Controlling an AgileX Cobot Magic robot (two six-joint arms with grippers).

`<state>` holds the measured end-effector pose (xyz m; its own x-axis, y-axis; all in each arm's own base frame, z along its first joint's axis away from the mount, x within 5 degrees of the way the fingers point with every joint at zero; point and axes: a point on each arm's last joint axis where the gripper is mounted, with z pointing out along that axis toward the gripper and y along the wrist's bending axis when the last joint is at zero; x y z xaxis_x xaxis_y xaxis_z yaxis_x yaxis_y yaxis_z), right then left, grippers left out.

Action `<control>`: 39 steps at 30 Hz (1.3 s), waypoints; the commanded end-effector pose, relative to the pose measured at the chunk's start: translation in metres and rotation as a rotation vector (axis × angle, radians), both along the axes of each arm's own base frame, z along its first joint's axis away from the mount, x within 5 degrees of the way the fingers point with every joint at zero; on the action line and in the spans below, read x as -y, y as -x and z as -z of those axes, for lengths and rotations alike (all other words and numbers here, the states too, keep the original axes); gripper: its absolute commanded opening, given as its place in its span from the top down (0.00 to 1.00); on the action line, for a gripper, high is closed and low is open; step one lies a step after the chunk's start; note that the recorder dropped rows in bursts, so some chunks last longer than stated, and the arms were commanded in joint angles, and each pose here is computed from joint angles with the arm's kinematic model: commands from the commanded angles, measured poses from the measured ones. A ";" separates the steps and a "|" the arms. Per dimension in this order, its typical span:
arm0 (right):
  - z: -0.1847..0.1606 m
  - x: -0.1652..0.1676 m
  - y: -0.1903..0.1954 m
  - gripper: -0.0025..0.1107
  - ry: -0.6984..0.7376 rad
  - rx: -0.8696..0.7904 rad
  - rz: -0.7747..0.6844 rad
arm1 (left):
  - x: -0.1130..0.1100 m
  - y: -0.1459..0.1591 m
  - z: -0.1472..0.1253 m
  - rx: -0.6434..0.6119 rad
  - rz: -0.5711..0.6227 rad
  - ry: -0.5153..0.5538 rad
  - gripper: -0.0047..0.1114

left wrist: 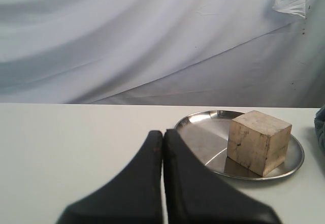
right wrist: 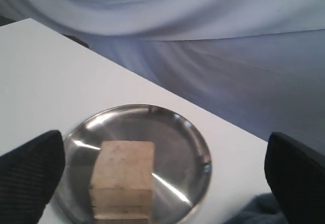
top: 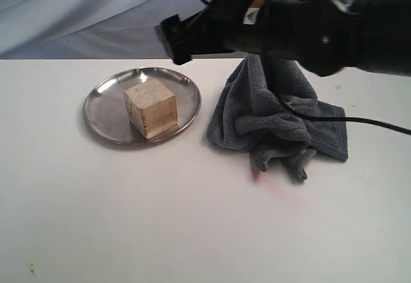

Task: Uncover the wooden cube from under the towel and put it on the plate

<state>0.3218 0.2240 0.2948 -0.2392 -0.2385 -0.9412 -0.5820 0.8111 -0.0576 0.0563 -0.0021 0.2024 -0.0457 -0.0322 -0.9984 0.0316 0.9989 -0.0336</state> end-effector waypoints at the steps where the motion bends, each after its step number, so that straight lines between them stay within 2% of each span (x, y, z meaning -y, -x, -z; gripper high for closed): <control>1: -0.012 0.051 0.011 0.11 -0.004 0.041 0.096 | 0.000 0.000 0.001 -0.001 0.001 0.000 0.95; 9: -0.029 0.139 0.039 0.11 -0.014 0.112 0.307 | 0.000 0.000 0.001 -0.001 0.001 0.002 0.95; 16: -0.036 0.186 0.075 0.11 -0.031 0.176 0.447 | 0.000 0.000 0.001 -0.001 0.001 0.000 0.95; 20: -0.037 0.197 0.097 0.11 -0.054 0.225 0.481 | 0.000 0.000 0.001 -0.001 0.001 0.000 0.95; 39: -0.024 0.208 0.179 0.11 -0.120 0.381 0.486 | 0.000 0.000 0.001 -0.001 0.001 0.002 0.95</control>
<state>0.1524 0.0188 0.3197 0.0262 -0.0779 -0.9966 -0.1135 0.9903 -0.0804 0.0563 -0.0021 0.2024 -0.0457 -0.0322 -0.9984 0.0316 0.9989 -0.0336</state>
